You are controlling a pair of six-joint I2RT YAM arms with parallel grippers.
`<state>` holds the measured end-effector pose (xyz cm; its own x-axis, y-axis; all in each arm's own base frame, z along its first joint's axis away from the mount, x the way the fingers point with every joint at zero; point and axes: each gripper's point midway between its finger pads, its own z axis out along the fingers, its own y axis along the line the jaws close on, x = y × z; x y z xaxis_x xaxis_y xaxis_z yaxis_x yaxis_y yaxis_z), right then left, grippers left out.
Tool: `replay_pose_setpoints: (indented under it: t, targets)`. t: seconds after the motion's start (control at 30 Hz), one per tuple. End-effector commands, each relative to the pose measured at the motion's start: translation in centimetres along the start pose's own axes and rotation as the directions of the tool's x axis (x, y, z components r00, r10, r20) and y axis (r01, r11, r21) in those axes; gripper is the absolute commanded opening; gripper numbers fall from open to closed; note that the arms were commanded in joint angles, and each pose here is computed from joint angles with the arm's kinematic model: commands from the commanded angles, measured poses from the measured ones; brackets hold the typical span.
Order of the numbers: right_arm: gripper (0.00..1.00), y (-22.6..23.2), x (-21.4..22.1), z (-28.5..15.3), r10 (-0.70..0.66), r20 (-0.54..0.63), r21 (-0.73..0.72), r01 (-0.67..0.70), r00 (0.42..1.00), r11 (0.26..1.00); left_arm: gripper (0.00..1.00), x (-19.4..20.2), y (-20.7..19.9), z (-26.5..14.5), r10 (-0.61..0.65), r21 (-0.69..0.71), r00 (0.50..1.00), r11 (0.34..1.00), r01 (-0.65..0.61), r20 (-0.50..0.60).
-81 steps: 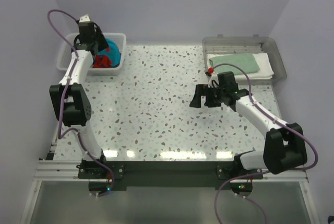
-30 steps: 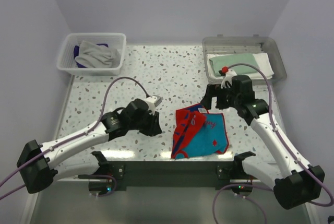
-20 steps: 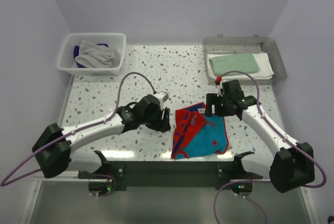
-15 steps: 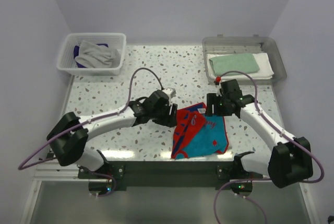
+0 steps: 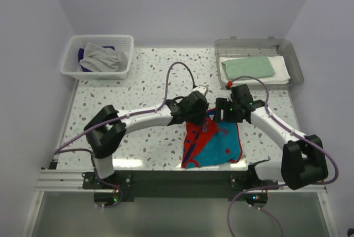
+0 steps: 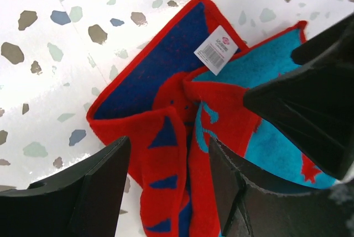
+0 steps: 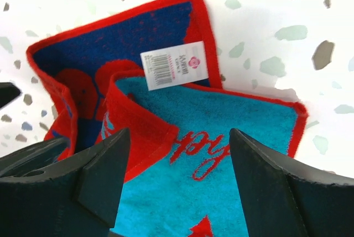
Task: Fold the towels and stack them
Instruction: Move the towel to the center of the board, then flatten out the crumpled towel
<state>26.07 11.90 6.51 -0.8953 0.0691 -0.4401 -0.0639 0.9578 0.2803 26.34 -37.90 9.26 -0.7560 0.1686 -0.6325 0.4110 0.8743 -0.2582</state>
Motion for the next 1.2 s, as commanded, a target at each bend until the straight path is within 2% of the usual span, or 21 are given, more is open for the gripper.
replay_pose_setpoints:
  t: [0.0,0.3,0.4,0.47,0.63,0.9,1.03,1.17]
  targets:
    - [0.76,-0.4,-1.7,0.2,0.021,0.065,0.036,-0.024,0.998,0.999,0.62,-0.8,0.9,1.3,0.019,-0.123,0.999,0.992,-0.015,0.037]
    - [0.78,-0.9,-1.8,0.1,0.006,0.074,0.067,-0.011,0.997,0.998,0.53,-0.7,2.8,3.0,0.045,-0.279,0.998,0.960,-0.030,0.045]
    - [0.78,-1.0,-2.0,0.2,-0.005,0.078,0.067,0.000,0.997,0.998,0.48,-0.4,3.6,2.7,0.046,-0.312,0.998,0.950,-0.030,0.042]
    - [0.78,-0.7,-2.5,0.2,-0.021,0.079,0.061,0.016,0.997,0.998,0.40,-0.3,4.3,2.0,0.043,-0.334,0.998,0.942,-0.024,0.049]
    - [0.78,-0.1,-4.7,0.1,-0.070,0.104,0.059,0.064,0.992,0.996,0.33,1.7,6.6,1.2,0.018,-0.372,0.999,0.928,-0.005,0.031]
    - [0.78,1.0,-7.2,0.9,-0.150,0.110,0.028,0.147,0.983,0.989,0.32,3.6,10.4,-0.8,-0.048,-0.428,0.999,0.903,0.049,0.013]
    - [0.77,1.0,-7.7,2.5,-0.197,0.070,0.033,0.195,0.978,0.980,0.33,3.8,11.4,-1.5,-0.087,-0.411,0.996,0.907,0.089,0.022]
    - [0.71,0.6,-8.2,3.7,-0.241,0.028,0.048,0.240,0.970,0.970,0.33,4.5,13.0,-2.0,-0.121,-0.416,0.993,0.902,0.114,0.009]
